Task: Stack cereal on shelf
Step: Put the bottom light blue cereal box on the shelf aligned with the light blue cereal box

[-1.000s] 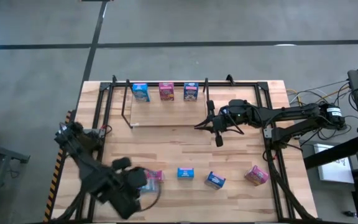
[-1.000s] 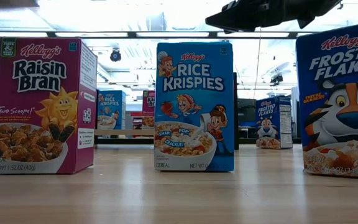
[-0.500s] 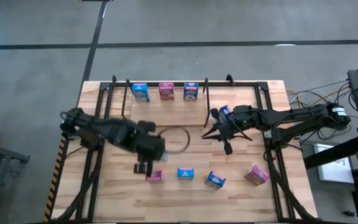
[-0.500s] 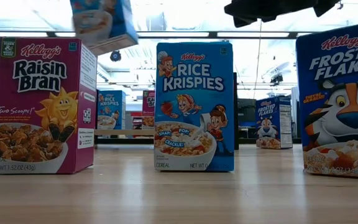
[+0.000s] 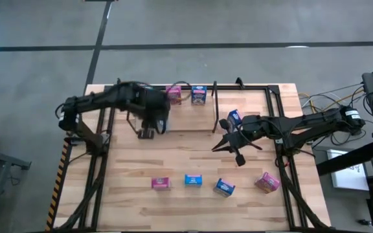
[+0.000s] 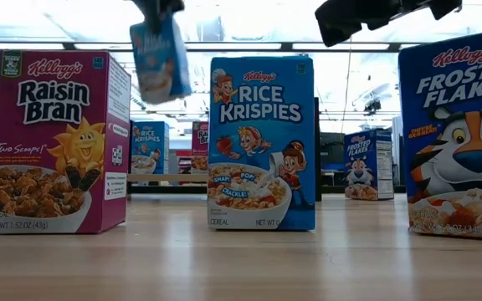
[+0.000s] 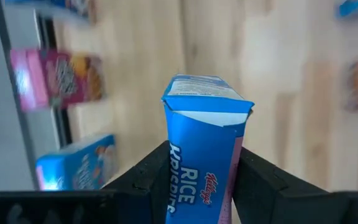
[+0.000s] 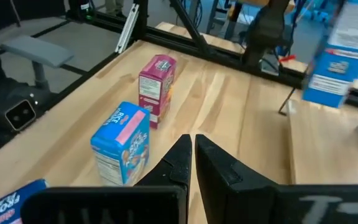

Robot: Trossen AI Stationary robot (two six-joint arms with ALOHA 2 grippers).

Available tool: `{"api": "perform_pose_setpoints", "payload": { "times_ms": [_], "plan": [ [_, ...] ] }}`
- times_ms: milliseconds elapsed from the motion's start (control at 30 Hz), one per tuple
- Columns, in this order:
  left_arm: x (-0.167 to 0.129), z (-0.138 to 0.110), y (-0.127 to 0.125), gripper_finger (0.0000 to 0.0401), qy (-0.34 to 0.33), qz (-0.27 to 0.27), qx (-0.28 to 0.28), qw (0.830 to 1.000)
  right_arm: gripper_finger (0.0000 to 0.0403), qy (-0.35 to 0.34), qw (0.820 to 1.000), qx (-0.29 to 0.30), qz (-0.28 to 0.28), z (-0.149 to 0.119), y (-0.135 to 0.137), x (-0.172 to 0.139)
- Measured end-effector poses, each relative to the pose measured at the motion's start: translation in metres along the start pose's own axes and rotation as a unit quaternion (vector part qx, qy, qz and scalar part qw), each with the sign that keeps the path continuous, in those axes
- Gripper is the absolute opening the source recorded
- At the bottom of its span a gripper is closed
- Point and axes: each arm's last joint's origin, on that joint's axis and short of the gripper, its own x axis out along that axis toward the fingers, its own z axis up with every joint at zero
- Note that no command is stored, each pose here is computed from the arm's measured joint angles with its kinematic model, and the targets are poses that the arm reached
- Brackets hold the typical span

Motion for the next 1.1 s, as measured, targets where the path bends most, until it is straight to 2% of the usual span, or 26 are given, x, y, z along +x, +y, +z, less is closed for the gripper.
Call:
{"api": "perform_pose_setpoints", "payload": {
  "times_ms": [233, 433, 667, 800, 1100],
  "plan": [
    [0.046, -0.030, 0.047, 0.0123, 0.096, -0.005, -0.009, 0.995, 0.0013, 0.007, 1.000, 0.023, 0.014, -0.006, 0.008, 0.003],
    [0.072, -0.047, 0.075, 0.0123, 0.113, -0.006, -0.012, 0.993, 0.0013, 0.008, 0.999, 0.046, 0.015, -0.009, 0.009, 0.004],
    [0.084, -0.055, 0.091, 0.0123, 0.110, -0.011, -0.013, 0.994, 0.0013, 0.012, 0.998, 0.057, 0.014, -0.011, 0.010, 0.004],
    [0.086, -0.057, 0.095, 0.0123, 0.099, -0.030, -0.027, 0.994, 0.0013, 0.012, 0.998, 0.056, 0.014, -0.011, 0.010, 0.004],
    [0.089, -0.057, 0.099, 0.0123, 0.084, -0.027, -0.043, 0.995, 0.0013, 0.012, 0.999, 0.037, 0.014, -0.011, 0.009, 0.004]
  ]
}}
